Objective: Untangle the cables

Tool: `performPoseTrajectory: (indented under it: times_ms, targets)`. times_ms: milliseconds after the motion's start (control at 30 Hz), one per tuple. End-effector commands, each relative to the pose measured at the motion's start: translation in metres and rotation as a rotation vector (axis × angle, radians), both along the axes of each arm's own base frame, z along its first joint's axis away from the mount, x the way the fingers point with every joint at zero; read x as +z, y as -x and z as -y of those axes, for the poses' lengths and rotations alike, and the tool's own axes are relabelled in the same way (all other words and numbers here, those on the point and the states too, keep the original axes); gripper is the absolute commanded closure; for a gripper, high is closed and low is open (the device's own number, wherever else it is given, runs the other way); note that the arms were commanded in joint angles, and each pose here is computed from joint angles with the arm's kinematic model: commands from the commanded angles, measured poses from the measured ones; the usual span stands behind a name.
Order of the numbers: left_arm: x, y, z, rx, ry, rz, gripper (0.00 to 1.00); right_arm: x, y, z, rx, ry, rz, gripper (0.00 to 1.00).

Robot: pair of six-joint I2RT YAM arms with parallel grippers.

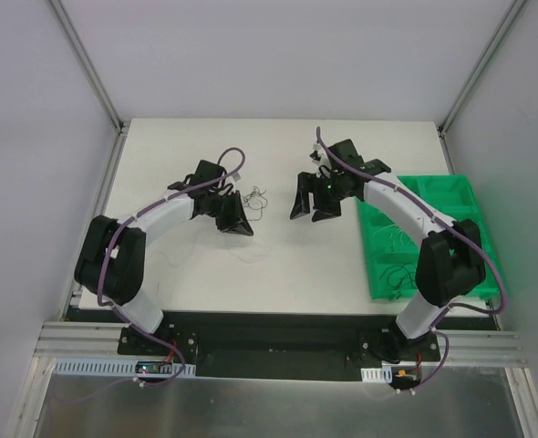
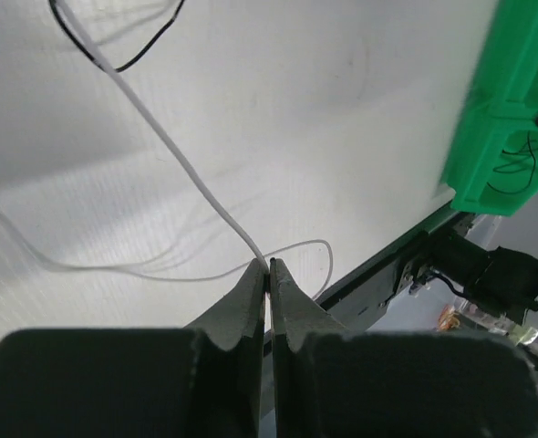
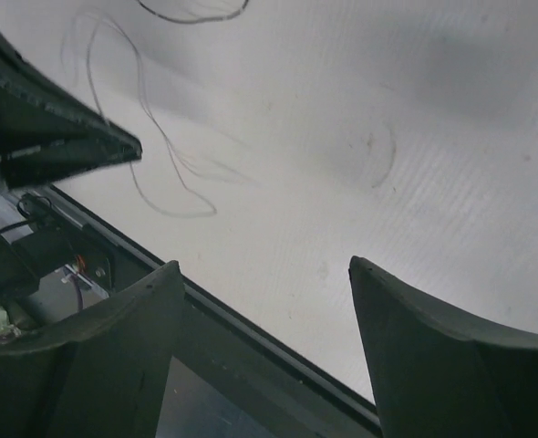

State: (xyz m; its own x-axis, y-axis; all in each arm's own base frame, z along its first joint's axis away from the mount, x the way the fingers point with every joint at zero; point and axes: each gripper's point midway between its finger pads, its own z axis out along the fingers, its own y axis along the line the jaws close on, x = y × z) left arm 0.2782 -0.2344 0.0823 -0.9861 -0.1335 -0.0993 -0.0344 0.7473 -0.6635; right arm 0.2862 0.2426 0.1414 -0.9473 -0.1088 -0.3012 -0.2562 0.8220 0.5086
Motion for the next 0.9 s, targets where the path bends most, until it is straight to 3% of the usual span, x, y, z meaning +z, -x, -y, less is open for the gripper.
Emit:
performPoseTrajectory:
  times_ms: [0, 167, 400, 600, 733, 867]
  targets:
    - [0.019, 0.020, -0.005, -0.078, -0.020, 0.084, 1.00, 0.015, -0.031, -0.047, -0.041, -0.159, 0.047, 0.23]
    - [0.053, 0.026, -0.003, -0.110, 0.016, 0.185, 1.00, 0.002, -0.054, -0.081, -0.168, -0.305, 0.008, 0.22]
    - [0.103, 0.026, 0.002, -0.116, 0.082, 0.287, 1.00, -0.005, -0.068, -0.114, -0.160, -0.318, 0.061, 0.16]
    - [0.147, 0.023, 0.018, -0.147, 0.186, 0.332, 1.00, -0.026, -0.050, -0.150, -0.103, -0.312, 0.020, 0.20]
    - [0.179, 0.027, 0.033, -0.200, 0.248, 0.381, 1.00, -0.039, -0.045, -0.160, -0.090, -0.296, -0.007, 0.39]
    - [0.226, 0.025, 0.034, -0.184, 0.236, 0.556, 1.00, -0.058, -0.059, -0.126, -0.169, -0.161, 0.007, 0.81]
